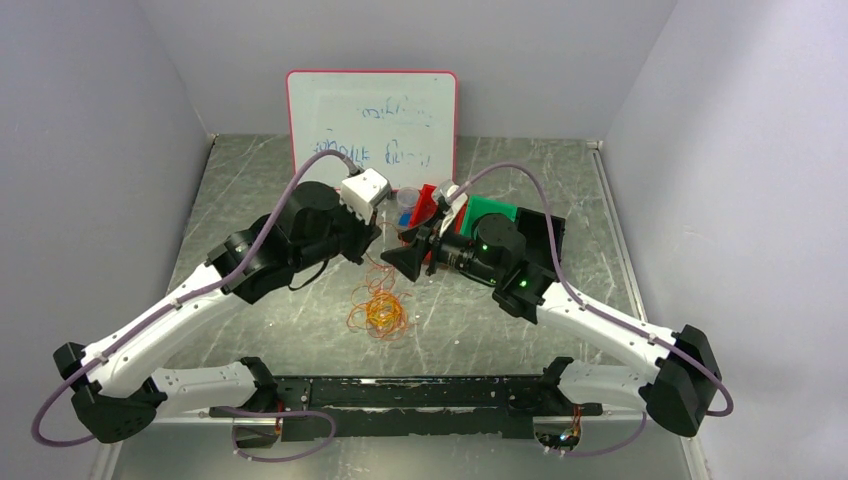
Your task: Untangle the cables
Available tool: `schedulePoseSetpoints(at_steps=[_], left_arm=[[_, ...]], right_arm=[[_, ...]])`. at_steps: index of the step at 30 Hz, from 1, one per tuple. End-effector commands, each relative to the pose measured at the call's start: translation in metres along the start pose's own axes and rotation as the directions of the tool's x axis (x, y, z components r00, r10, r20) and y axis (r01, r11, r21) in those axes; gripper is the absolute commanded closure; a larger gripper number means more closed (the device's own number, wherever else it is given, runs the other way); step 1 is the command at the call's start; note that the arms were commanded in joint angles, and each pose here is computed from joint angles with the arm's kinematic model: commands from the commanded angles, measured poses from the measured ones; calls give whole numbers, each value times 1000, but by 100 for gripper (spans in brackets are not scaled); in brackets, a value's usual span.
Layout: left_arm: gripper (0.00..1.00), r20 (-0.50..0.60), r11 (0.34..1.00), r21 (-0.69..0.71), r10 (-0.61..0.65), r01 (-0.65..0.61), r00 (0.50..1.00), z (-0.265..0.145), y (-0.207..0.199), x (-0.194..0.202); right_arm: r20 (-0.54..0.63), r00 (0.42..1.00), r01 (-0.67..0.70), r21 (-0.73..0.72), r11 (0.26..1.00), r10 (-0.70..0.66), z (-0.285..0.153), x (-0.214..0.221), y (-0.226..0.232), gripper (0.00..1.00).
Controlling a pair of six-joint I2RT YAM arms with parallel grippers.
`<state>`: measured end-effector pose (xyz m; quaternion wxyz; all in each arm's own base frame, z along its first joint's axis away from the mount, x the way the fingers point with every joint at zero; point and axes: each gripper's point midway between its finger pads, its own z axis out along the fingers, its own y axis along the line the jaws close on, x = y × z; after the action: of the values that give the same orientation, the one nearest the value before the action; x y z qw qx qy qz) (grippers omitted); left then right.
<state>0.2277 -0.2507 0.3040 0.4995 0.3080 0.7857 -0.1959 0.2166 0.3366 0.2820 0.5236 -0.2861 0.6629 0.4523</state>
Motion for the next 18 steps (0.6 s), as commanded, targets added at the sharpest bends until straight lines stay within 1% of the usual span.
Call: schedulePoseSetpoints(at_steps=[1, 3, 4, 9, 12, 13, 14, 15, 18], left_arm=[[93, 77, 999, 33, 11, -14, 997, -12, -5, -26], [93, 88, 999, 36, 11, -15, 996, -14, -6, -30], [93, 93, 999, 39, 13, -17, 996, -15, -6, -31], [93, 121, 999, 47, 11, -17, 993, -17, -7, -36], [93, 130, 998, 54, 3, -10, 992, -18, -8, -34], [91, 132, 998, 57, -6, -2, 991, -19, -9, -33], [87, 138, 998, 61, -18, 10, 990, -20, -10, -33], [81, 146, 997, 70, -39, 29, 988, -21, -11, -32], [56, 203, 985, 156, -107, 76, 973, -28, -25, -36]], right_arm=[[68, 997, 35, -60, 998, -31, -3, -10, 11, 33], [68, 997, 38, -67, 997, -34, -4, -9, 12, 34], [67, 997, 38, -71, 997, -33, -4, -9, 13, 38], [74, 997, 34, -56, 998, -30, -3, -13, 12, 71], [111, 993, 30, -17, 999, -28, -7, -23, 7, 91], [118, 993, 19, 11, 1000, -21, -9, -26, 3, 97], [124, 992, 8, 39, 999, -13, -11, -29, -1, 100], [131, 991, 2, 63, 998, -10, -13, -32, -4, 100], [163, 987, -18, 138, 990, -5, -22, -46, -12, 100]])
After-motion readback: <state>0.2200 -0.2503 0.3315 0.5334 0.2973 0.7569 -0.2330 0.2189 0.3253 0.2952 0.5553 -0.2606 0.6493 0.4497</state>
